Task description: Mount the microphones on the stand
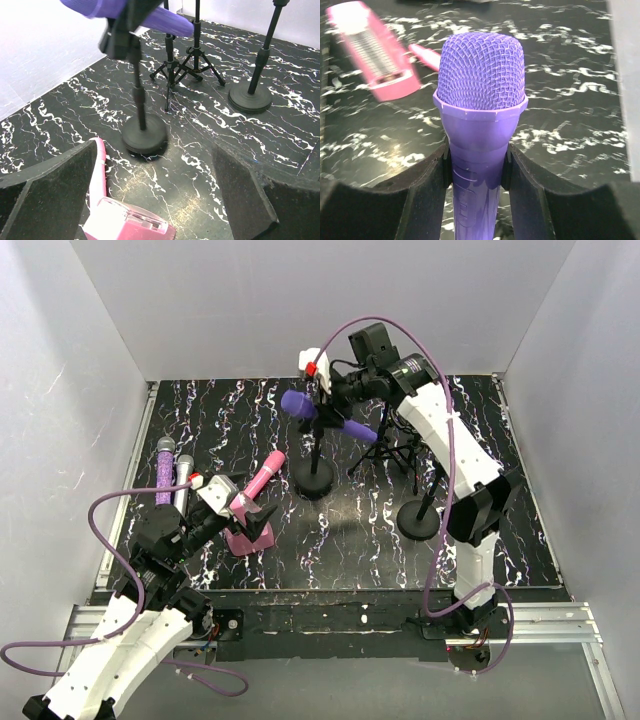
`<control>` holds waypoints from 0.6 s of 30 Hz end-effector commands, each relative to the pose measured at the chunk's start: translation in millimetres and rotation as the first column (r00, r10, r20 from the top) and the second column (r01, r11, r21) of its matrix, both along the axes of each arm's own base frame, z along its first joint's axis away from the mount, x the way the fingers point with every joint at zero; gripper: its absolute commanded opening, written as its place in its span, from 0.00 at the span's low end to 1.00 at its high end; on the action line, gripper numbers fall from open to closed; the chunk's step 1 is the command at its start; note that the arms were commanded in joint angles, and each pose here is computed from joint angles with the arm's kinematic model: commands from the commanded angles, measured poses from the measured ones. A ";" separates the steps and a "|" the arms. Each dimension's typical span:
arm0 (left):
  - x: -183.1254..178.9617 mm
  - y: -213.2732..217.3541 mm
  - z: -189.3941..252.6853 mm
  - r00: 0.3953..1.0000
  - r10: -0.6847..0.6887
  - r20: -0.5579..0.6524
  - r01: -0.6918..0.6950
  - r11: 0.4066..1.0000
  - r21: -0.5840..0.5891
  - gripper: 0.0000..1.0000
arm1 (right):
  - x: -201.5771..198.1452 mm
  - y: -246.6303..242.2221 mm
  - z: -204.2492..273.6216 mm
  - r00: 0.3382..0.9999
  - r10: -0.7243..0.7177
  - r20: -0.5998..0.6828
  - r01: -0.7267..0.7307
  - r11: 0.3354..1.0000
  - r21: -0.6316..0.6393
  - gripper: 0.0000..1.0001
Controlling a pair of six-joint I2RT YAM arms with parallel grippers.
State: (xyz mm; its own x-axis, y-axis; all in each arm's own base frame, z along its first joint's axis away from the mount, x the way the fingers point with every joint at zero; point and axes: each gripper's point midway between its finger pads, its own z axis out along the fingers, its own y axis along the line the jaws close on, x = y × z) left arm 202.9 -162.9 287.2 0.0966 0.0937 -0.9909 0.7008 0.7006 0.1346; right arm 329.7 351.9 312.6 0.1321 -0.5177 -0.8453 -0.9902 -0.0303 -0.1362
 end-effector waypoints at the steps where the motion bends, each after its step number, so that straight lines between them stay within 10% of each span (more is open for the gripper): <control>1: 4.6 4.9 -4.6 0.999 0.033 -0.005 -0.033 0.999 0.012 0.98 | 76.6 9.5 72.1 0.943 -0.219 0.252 0.167 0.963 0.211 0.11; 18: 9.8 4.4 -13.1 0.999 0.040 -0.026 -0.039 0.998 0.048 0.98 | 187.1 14.5 62.8 0.806 -0.474 0.354 0.361 0.868 0.342 0.29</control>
